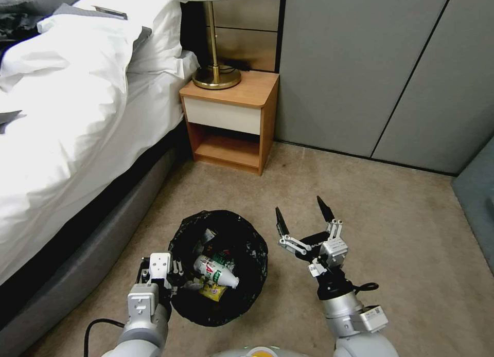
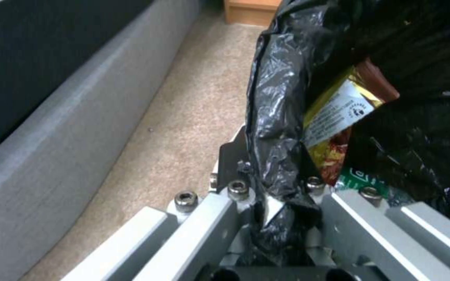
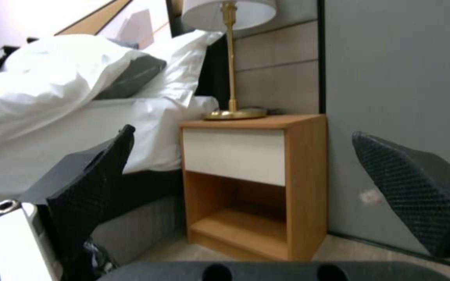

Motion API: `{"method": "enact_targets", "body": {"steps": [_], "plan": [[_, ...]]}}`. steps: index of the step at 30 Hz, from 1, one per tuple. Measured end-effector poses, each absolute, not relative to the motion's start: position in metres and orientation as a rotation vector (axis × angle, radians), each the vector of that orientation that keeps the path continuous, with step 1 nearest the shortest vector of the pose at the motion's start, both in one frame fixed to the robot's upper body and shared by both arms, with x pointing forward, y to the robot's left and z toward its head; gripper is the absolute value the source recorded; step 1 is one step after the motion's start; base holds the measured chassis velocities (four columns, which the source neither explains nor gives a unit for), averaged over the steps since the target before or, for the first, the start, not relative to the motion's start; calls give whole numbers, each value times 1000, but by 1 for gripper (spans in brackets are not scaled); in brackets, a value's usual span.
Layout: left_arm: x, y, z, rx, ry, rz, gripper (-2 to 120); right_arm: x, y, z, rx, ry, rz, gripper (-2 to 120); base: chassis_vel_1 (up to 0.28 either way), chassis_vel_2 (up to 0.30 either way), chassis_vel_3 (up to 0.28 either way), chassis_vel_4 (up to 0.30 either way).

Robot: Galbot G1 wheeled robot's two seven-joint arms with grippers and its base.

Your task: Pick up the trash bin, then pick up the garbage from the floor and place it into the trash bin.

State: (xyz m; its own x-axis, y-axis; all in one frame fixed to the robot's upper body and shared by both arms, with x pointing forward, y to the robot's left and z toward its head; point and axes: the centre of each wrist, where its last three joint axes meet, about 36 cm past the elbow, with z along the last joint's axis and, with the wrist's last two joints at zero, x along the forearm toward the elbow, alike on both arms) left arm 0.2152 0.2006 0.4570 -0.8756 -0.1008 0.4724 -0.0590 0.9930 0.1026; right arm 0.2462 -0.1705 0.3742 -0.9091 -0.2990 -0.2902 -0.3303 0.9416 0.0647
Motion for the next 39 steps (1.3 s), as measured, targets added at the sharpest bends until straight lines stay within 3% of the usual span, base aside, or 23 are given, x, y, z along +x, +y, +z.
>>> {"method": "enact_targets", "body": {"steps": [39], "plan": [[213, 198, 461, 104, -2642, -114, 1, 254, -180, 368, -442, 2837, 122, 100, 101, 99, 101, 95]]}}
